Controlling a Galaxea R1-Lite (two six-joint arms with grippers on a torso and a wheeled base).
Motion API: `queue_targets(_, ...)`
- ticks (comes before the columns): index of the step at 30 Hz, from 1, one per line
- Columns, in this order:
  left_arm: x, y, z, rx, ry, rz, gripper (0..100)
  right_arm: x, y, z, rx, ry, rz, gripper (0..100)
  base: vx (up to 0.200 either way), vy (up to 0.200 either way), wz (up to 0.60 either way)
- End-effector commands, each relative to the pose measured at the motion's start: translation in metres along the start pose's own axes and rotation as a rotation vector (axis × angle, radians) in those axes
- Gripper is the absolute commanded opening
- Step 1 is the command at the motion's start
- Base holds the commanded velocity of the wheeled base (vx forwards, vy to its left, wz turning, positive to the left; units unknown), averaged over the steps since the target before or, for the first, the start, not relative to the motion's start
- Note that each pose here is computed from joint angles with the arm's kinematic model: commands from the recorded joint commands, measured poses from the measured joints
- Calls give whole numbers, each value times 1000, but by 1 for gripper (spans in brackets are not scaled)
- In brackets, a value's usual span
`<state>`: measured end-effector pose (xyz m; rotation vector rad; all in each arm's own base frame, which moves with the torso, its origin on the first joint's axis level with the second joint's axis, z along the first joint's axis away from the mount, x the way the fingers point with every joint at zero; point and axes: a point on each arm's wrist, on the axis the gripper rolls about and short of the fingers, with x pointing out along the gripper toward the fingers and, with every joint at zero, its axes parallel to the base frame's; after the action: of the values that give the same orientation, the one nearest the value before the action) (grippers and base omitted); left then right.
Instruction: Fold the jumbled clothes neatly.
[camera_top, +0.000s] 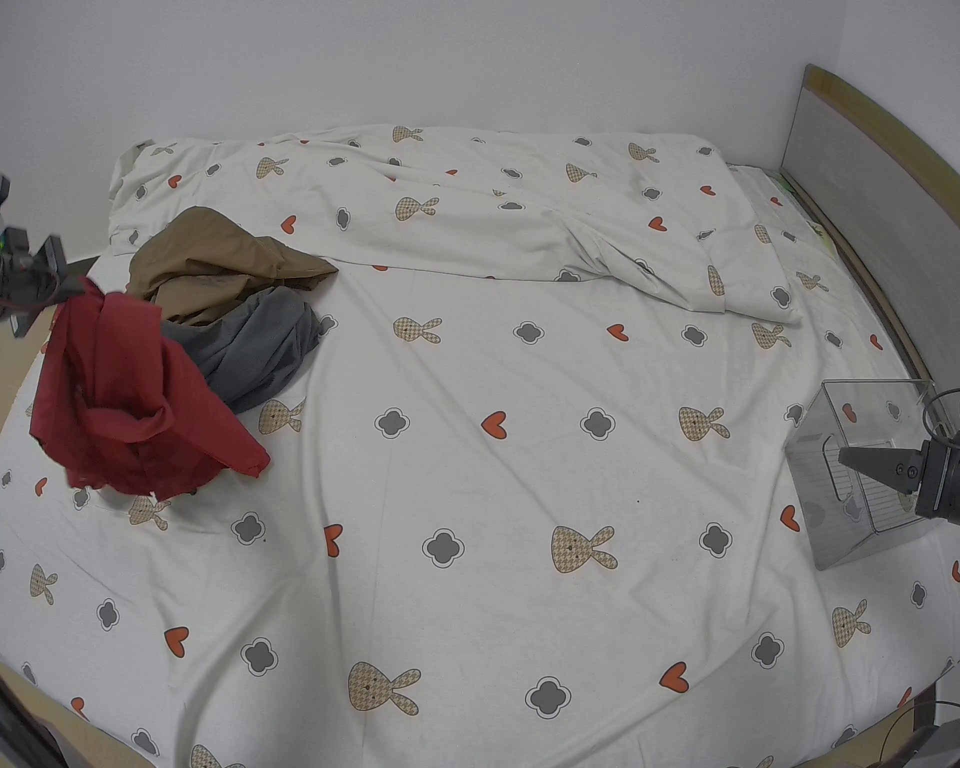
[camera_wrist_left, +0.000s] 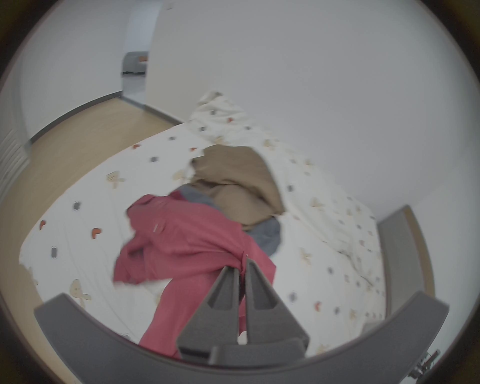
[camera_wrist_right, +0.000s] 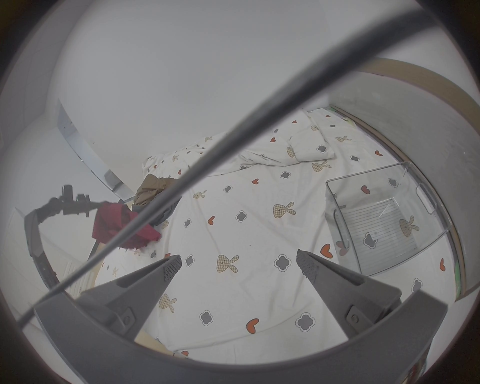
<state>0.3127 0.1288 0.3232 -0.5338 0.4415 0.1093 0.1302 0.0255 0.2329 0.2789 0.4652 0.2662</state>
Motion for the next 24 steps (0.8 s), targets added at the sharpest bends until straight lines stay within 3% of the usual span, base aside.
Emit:
queue_targets(1, -147, -127, -30, 133, -92, -405, 0, 17, 6, -6, -8, 87, 41, 100, 0, 0, 0)
queue_targets(4, -171, -154, -42, 155, -53, -552, 0, 25, 10, -9, 18, 126, 61, 100, 0, 0, 0)
queue_targets(7, -173, -168, -52, 174, -3, -612, 0, 30, 15, -12, 28, 157, 81, 100, 0, 0, 0)
queue_targets(13, -153, -191, -74, 188, 79, -599, 0, 43, 24, -17, 7, 219, 115, 100, 0, 0, 0)
queue_targets(20, -104, -216, -133, 262, 320, -598, 0, 65, 37, -14, -17, 279, 149, 100, 0, 0, 0)
queue_targets(24, -82, -226, -156, 283, 347, -591, 0, 70, 42, -11, -24, 282, 164, 100, 0, 0, 0)
